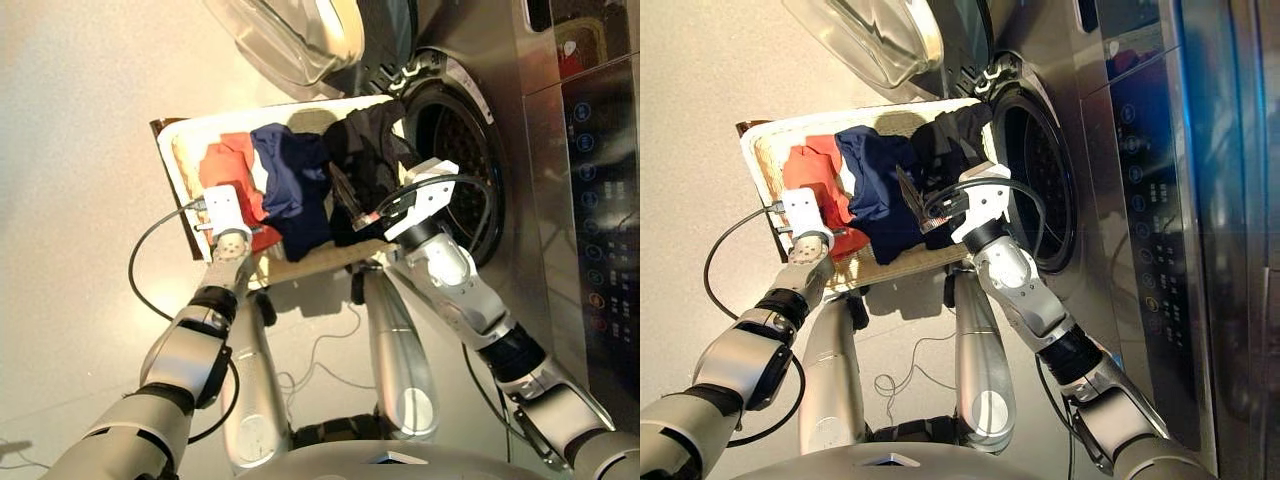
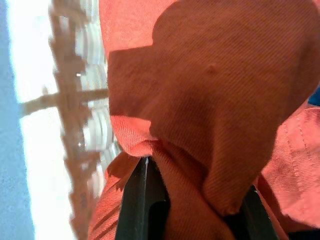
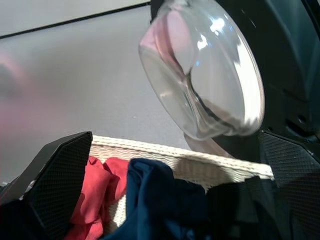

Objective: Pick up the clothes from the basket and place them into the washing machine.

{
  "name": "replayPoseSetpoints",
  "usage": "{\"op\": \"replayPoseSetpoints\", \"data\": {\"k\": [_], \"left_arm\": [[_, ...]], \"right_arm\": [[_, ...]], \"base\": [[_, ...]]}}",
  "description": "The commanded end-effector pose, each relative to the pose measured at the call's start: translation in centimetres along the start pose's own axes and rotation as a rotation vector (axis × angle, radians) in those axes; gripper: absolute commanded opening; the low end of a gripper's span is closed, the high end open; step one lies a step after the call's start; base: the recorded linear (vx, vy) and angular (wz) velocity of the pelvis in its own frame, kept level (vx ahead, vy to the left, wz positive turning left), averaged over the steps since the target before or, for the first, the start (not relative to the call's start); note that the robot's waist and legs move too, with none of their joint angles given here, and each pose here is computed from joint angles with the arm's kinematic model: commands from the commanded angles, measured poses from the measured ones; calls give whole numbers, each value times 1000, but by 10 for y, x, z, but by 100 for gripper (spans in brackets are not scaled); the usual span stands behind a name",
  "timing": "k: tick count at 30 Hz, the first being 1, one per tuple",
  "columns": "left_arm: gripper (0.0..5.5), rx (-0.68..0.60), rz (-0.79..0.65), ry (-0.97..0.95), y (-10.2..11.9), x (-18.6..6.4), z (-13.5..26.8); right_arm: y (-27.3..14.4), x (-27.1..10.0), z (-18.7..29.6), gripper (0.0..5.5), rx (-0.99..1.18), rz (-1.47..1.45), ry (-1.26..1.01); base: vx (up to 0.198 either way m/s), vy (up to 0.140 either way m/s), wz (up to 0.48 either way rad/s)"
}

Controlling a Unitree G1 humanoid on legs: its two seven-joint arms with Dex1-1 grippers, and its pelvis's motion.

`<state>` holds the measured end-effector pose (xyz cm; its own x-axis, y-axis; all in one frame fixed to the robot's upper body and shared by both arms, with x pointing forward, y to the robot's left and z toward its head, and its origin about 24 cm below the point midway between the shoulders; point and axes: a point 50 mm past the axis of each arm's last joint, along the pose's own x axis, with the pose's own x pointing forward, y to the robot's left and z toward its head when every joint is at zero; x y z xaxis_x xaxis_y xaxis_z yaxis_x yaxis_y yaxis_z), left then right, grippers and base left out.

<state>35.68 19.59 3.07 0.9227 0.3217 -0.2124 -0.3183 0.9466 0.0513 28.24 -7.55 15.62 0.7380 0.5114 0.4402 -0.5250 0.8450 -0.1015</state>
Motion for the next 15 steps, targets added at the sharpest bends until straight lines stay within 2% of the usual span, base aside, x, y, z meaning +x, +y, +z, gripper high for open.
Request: {"op": "replayPoseSetpoints", "data": {"k": [1,2,3,5,9,15], "left_arm": [[0,-73,-34,-94,-5,-10,4],[0,-73,-34,-94,-5,-10,4],[0,-133,-55,-176,-3,-21,10],[0,-168,-70,-217,3,-28,12],[0,-227,-150,-411,18,-57,33],[0,-200,-361,-580,22,-85,63]], "right_arm": [[-3,-7,12,550,20,-15,-80],[-3,-7,12,550,20,-15,-80],[-10,-11,2,550,7,-74,-34],[-12,-13,-5,550,-15,-84,5],[-23,-20,-22,550,-63,-118,101],[-27,-14,-28,550,-243,8,200]], "base": [[0,0,0],[81,39,10],[74,62,-4],[76,74,-53],[63,58,-159],[20,14,-6]]}}
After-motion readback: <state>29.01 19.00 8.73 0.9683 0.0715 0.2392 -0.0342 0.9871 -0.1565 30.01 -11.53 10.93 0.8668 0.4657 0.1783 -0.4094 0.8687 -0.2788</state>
